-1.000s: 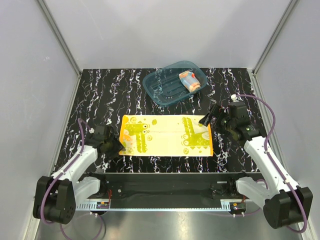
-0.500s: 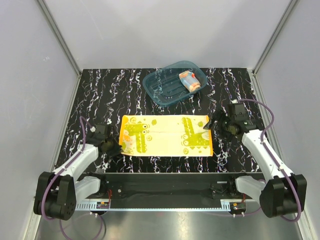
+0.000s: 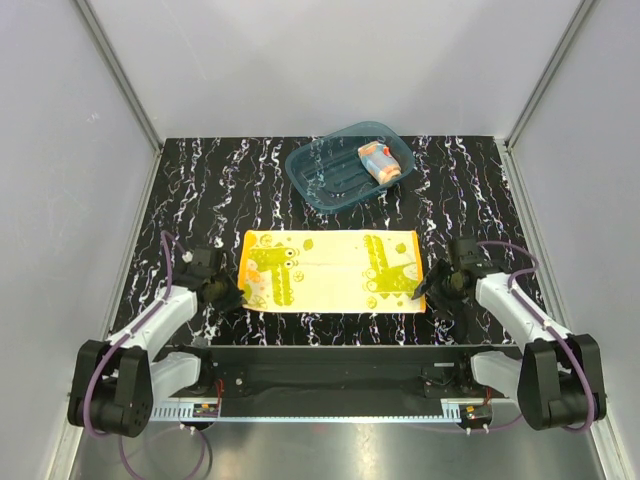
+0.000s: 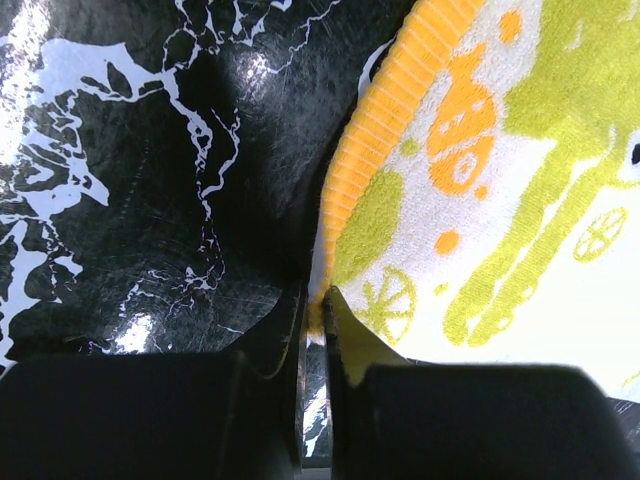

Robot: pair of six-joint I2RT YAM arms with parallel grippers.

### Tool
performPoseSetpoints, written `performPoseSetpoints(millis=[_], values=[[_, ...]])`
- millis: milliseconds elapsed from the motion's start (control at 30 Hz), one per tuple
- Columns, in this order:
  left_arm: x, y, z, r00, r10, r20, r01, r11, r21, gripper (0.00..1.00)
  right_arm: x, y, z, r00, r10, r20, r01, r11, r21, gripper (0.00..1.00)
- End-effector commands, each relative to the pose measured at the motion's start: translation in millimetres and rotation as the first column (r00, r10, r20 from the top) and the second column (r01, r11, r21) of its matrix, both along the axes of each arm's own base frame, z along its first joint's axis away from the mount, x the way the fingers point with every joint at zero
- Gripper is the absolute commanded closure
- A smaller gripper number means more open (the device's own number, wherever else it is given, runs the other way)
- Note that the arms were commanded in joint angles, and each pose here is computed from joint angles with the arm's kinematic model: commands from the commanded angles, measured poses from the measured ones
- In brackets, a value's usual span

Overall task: Roll the towels
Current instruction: Fold the towel

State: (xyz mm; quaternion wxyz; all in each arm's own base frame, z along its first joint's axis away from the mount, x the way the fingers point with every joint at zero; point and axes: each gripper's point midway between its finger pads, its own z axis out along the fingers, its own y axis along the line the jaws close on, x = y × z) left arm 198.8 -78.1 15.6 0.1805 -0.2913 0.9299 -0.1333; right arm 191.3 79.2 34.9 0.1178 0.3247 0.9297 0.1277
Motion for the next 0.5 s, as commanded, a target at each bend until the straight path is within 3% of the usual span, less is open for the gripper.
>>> performPoseSetpoints(millis=[0, 200, 233, 433, 467], values=[[13, -7, 12, 0.998, -0.036, 0.046, 0.037, 0.999, -0.017, 0.96, 2, 3, -5, 0.999, -0.038, 0.005, 0.038, 0.999, 0.028, 0.32], [14, -7, 10, 0.999, -0.040, 0.037, 0.041, 0.999, -0.017, 0.96, 4, -1, -8, 0.999, -0.040, -0.010, 0.040, 0.999, 0.000, 0.41], [16, -8, 12, 0.998, -0.043, 0.041, 0.044, 0.999, -0.020, 0.96, 6, -1, -9, 0.999, -0.036, -0.010, 0.036, 0.999, -0.001, 0.47], [17, -9, 12, 0.998, -0.049, 0.035, 0.049, 0.999, -0.020, 0.96, 11, 0, -17, 0.999, -0.019, -0.045, 0.019, 1.000, -0.010, 0.63], [17, -8, 12, 0.998, -0.049, 0.035, 0.049, 0.999, -0.016, 0.96, 12, 0, -18, 0.999, -0.019, -0.045, 0.019, 1.000, -0.010, 0.71]])
